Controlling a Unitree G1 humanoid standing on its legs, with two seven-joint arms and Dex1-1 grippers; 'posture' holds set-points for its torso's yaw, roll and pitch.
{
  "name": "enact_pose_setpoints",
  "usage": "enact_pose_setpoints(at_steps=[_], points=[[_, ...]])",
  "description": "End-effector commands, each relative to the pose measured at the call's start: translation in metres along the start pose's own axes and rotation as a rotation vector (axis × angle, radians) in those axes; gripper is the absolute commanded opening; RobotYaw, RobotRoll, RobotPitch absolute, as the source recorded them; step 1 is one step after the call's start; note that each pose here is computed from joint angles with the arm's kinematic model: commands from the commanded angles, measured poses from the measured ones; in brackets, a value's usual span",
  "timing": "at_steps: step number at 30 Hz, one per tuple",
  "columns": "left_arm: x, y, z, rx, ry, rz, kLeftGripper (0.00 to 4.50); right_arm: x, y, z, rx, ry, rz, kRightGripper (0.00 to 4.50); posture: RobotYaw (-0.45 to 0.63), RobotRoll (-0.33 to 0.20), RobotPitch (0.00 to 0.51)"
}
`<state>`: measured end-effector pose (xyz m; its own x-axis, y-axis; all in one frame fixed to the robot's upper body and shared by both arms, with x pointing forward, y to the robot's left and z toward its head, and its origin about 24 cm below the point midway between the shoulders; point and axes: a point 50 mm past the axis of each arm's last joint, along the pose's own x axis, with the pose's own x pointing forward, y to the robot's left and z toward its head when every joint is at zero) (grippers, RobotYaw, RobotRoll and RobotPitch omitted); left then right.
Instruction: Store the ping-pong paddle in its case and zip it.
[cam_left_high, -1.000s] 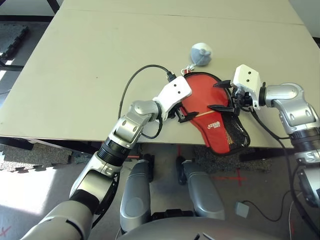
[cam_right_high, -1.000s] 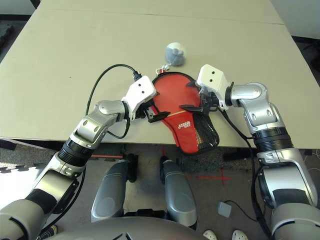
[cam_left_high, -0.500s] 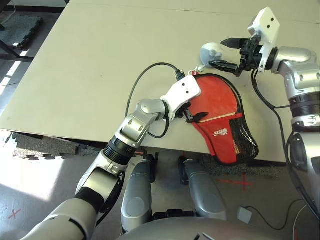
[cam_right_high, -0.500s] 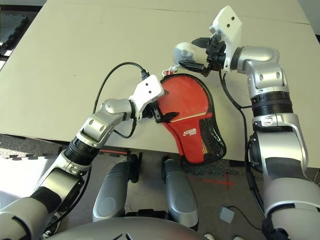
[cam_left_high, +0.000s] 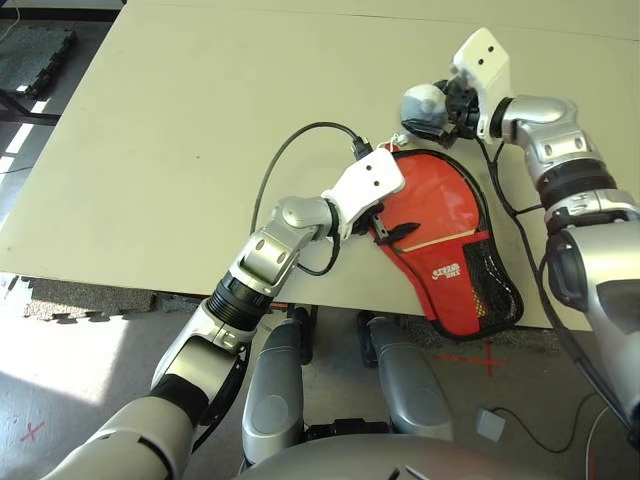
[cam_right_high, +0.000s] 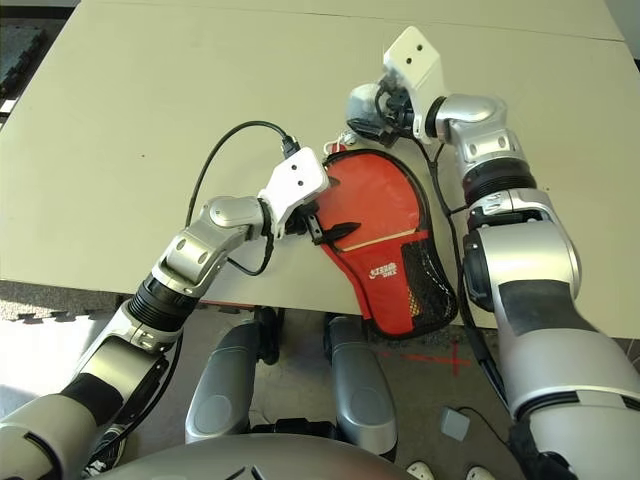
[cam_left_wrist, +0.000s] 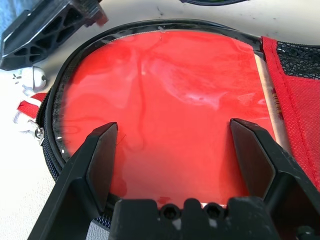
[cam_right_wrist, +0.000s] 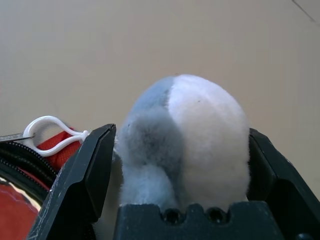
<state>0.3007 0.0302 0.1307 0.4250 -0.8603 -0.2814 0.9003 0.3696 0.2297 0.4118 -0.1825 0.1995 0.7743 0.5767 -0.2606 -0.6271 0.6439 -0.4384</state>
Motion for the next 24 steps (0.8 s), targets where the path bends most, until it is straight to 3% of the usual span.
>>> enact_pose_setpoints(at_steps=[1, 8, 11, 18, 24], points=[[-0.001, -0.009, -0.061, -0.159, 0.266, 0.002, 4.5, -0.005, -0.005, -0.009, 0.026, 0.036, -0.032, 3.49, 0.0, 0.0, 0.347], [0.0, -0.01, -0.06, -0.157, 0.264, -0.006, 4.5, -0.03, -0.027, -0.016, 0.02, 0.065, -0.122, 1.04, -0.01, 0.0, 0.347], [0.001, -0.011, -0.061, -0.158, 0.264, -0.013, 4.5, -0.046, -0.037, -0.023, 0.006, 0.103, -0.149, 0.46, -0.02, 0.0, 0.348], [0.003, -0.012, -0.061, -0.16, 0.265, -0.02, 4.5, -0.084, -0.057, -0.036, -0.03, 0.198, -0.178, 0.39, -0.04, 0.0, 0.346], [0.004, -0.01, -0.06, -0.16, 0.263, -0.019, 4.5, -0.134, -0.072, -0.05, -0.007, 0.345, -0.105, 0.38, -0.05, 0.0, 0.342]])
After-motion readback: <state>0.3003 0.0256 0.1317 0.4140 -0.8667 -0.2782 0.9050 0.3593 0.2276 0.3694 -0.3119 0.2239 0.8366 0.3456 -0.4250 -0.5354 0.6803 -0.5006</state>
